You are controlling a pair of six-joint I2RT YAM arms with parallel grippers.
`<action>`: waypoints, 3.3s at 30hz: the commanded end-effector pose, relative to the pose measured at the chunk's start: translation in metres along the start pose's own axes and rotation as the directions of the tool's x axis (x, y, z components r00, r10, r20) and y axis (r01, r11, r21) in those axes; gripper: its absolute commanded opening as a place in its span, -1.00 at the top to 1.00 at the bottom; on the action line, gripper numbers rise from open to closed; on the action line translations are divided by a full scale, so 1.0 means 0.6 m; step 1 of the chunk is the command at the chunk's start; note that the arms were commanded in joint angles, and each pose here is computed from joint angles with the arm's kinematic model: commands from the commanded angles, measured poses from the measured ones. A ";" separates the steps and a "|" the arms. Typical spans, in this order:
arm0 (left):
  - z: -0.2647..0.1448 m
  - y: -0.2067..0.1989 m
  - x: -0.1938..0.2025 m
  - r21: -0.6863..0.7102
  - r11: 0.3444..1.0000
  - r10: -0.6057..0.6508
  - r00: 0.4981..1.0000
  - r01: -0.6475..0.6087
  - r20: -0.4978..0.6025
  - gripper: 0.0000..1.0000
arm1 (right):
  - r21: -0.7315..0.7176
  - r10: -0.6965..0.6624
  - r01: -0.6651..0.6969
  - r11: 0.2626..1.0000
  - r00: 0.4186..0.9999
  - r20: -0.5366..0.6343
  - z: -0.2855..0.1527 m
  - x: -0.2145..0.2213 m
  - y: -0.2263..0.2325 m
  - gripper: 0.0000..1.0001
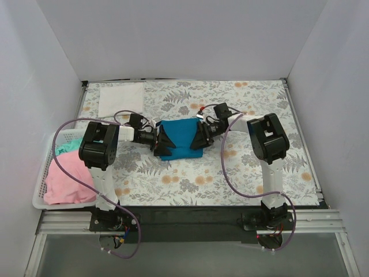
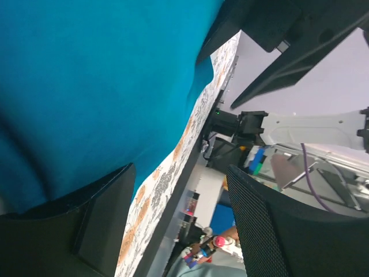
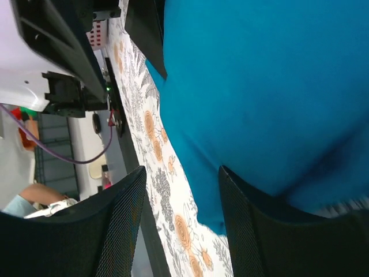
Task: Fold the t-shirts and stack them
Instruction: Fold the tshirt, then neatly place the folded tshirt to the corner
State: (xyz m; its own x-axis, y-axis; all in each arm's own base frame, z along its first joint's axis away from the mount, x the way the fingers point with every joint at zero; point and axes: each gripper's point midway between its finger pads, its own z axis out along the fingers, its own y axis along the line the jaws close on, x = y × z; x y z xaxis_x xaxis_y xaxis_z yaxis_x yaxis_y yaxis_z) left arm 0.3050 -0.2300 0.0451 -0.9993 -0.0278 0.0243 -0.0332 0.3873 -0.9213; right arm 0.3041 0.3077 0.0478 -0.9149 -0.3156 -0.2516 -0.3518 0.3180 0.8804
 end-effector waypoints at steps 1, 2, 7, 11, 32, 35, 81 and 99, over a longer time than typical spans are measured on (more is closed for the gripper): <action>-0.014 0.059 -0.004 -0.097 0.992 -0.075 0.996 0.079 0.048 -0.28 | 0.129 0.119 -0.126 0.984 0.991 0.062 -0.039 0.021 -0.080 -0.22; -0.018 0.060 -0.003 -0.098 0.993 -0.066 0.997 0.071 0.051 -0.27 | 0.129 0.130 -0.139 0.982 0.988 0.078 -0.052 0.021 -0.083 -0.22; -0.052 -0.009 -0.007 -0.077 0.985 0.161 0.984 -0.155 0.071 -0.25 | 0.114 -0.030 0.019 0.993 0.995 0.095 -0.093 -0.012 -0.015 -0.19; -0.110 -0.087 -0.032 -0.129 0.938 0.343 0.918 -0.322 0.200 -0.32 | 0.164 -0.245 0.222 0.961 0.960 0.137 -0.124 -0.072 0.058 -0.14; -0.276 0.028 -0.151 -0.458 0.857 0.053 0.843 0.237 0.535 -0.41 | 0.387 -0.798 0.870 0.307 0.457 -0.393 0.169 -0.053 0.149 0.20; -0.273 0.037 -0.151 -0.459 0.852 0.037 0.845 0.252 0.533 -0.41 | 0.369 -0.800 0.890 0.268 0.419 -0.430 0.200 -0.040 0.139 0.19; -0.053 0.018 -0.089 -0.067 0.916 -0.336 0.846 0.396 0.414 -0.65 | 0.385 -0.859 0.868 0.312 0.432 -0.277 0.134 -0.074 0.194 0.97; -0.126 0.095 -0.016 -0.217 0.798 -0.428 0.782 0.562 0.452 -0.60 | 0.389 -0.861 0.866 0.313 0.432 -0.268 0.122 -0.069 0.198 0.97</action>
State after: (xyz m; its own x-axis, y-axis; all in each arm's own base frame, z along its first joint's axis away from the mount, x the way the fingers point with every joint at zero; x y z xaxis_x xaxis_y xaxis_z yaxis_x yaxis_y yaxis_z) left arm 0.3395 -0.1576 0.0420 -0.7840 -0.5735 0.2374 -0.5301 0.4197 -0.7368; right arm 0.2829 0.4194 0.1020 -0.0820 -0.7011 -0.7083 -0.9829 0.1744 -0.0589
